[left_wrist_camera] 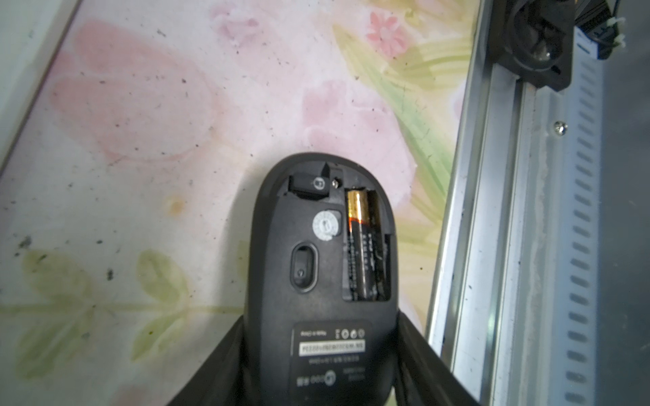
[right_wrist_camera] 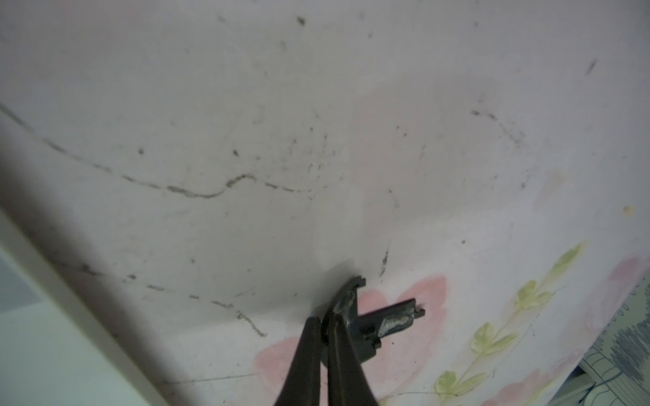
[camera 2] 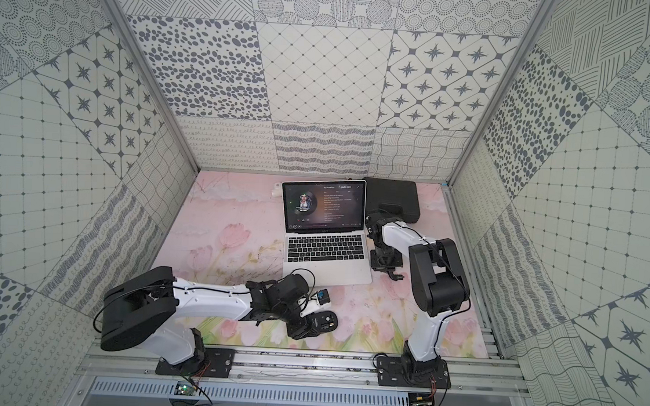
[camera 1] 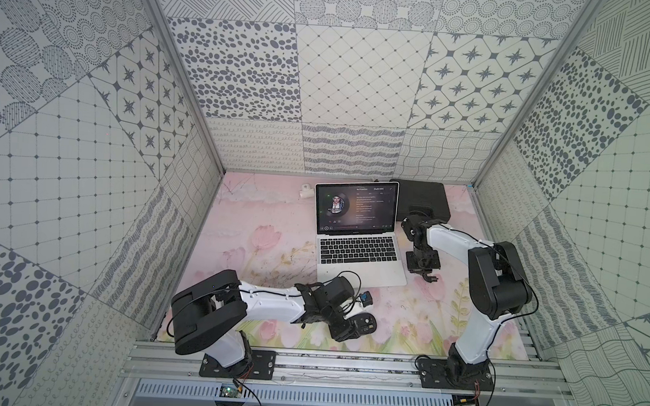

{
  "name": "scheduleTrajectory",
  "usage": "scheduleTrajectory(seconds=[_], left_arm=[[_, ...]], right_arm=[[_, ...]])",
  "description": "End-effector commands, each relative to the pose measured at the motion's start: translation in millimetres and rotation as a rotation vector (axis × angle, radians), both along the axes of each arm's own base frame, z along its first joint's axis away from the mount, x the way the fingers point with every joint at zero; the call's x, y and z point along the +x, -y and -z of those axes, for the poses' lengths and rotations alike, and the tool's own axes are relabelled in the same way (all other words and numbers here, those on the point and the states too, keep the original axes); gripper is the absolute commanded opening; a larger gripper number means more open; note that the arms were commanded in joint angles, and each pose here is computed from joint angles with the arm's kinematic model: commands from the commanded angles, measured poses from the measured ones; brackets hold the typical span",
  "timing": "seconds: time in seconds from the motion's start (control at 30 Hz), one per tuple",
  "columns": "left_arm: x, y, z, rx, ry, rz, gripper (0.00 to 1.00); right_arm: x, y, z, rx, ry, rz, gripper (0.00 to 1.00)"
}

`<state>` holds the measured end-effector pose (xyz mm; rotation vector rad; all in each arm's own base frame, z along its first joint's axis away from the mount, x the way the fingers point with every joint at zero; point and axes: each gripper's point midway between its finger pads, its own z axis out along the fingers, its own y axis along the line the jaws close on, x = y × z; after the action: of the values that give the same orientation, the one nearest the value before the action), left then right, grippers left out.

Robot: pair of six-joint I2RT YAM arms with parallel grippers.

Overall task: Remove the wireless mouse receiver from the laptop
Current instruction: Pick up the lid from the center of the board.

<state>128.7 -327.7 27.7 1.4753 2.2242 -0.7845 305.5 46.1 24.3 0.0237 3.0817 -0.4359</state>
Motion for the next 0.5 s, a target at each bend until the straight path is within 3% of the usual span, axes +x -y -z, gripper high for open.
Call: scheduleTrajectory(seconds=[0.0,0.3,0.47], left_arm=[[3.5,0.4,-1.0,-0.01,-0.01,0.007,0.0],[-2.4,1.5,11.3,0.021,-0.043,0.059,0.0],[-2.8,-0.5,25.4,0.055,-0.047,0.075,0.0]], right_arm=[[1.5,-2.0,0.7,0.012,-0.001,0.009,0.03],[7.2,-15.6,-46.6,0.114,0.107,0.018,0.0],[2.5,-37.8,-75.0,0.267,0.163,0.018,0.0]])
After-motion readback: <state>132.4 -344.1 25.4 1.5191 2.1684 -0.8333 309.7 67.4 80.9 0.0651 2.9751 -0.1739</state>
